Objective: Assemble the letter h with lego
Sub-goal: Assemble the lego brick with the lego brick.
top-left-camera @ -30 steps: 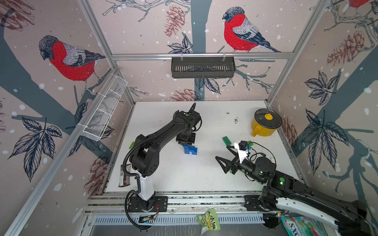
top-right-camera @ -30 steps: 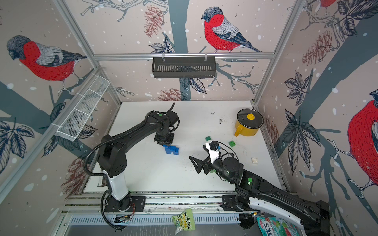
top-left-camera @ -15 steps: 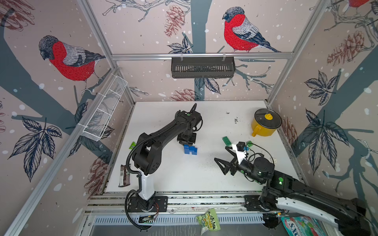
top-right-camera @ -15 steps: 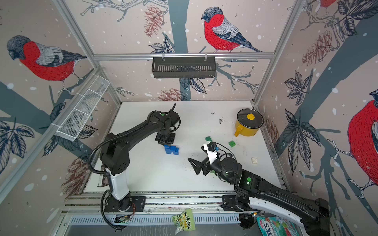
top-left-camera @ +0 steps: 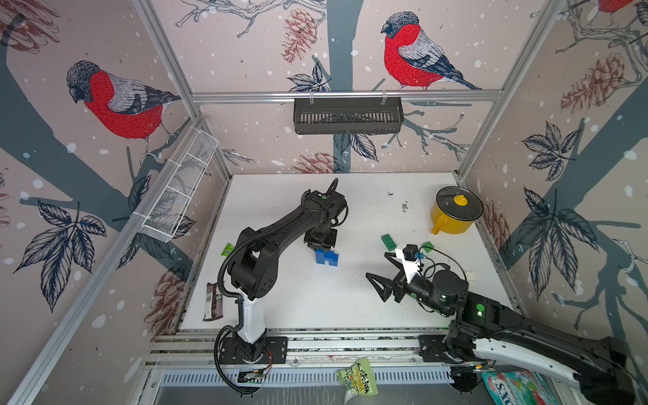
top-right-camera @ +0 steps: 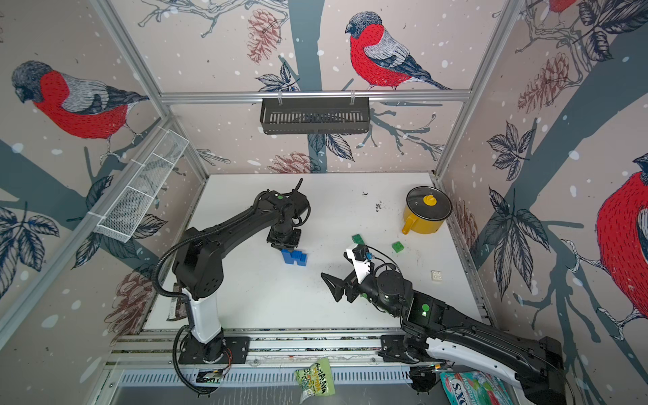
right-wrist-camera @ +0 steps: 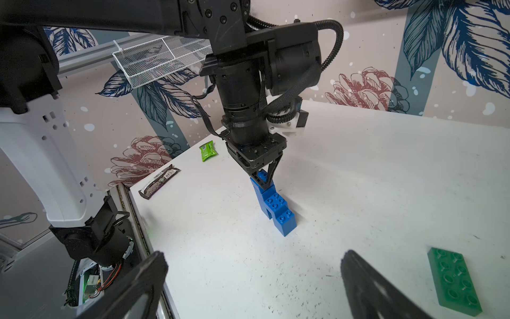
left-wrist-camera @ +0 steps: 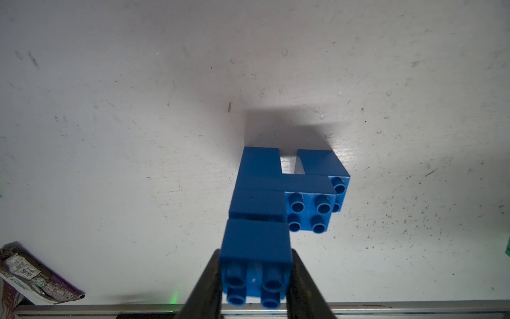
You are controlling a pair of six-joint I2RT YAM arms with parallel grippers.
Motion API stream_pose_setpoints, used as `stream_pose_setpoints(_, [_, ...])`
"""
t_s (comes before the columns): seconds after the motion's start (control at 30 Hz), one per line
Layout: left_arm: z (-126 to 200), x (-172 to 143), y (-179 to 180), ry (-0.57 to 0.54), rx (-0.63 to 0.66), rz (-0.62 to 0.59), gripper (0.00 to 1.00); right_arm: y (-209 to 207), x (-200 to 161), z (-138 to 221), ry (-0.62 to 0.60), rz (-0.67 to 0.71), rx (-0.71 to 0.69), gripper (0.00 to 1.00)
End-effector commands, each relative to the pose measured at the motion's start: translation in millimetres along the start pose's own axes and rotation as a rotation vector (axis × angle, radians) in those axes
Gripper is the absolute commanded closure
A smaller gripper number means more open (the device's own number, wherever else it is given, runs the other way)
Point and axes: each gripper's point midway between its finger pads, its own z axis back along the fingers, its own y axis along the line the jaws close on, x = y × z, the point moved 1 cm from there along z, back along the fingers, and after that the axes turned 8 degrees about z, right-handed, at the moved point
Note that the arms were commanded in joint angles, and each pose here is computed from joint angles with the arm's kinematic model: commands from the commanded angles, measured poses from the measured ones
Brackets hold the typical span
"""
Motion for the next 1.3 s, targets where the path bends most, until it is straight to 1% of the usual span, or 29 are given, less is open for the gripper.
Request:
stream_pose_setpoints(0.0, [-2.7,-9.2,6.4,0.045,0.036,-0.002,1.00,-0.2,7.0,0.3,-0.021,0.010,-0.008,0.00])
stream_pose_setpoints(0.83, [-29.4,-30.9,11.0,0.176,0.049,-0.003,1.00,6.5,4.0,-1.7,0.006,0.032,-0.001,0.00])
stream_pose_setpoints(1.27, [-13.5,-13.9,5.8,0.147,0.057,0.011,1.00,8.6,4.8,-1.6,0.006,0.038,0.002,0.01])
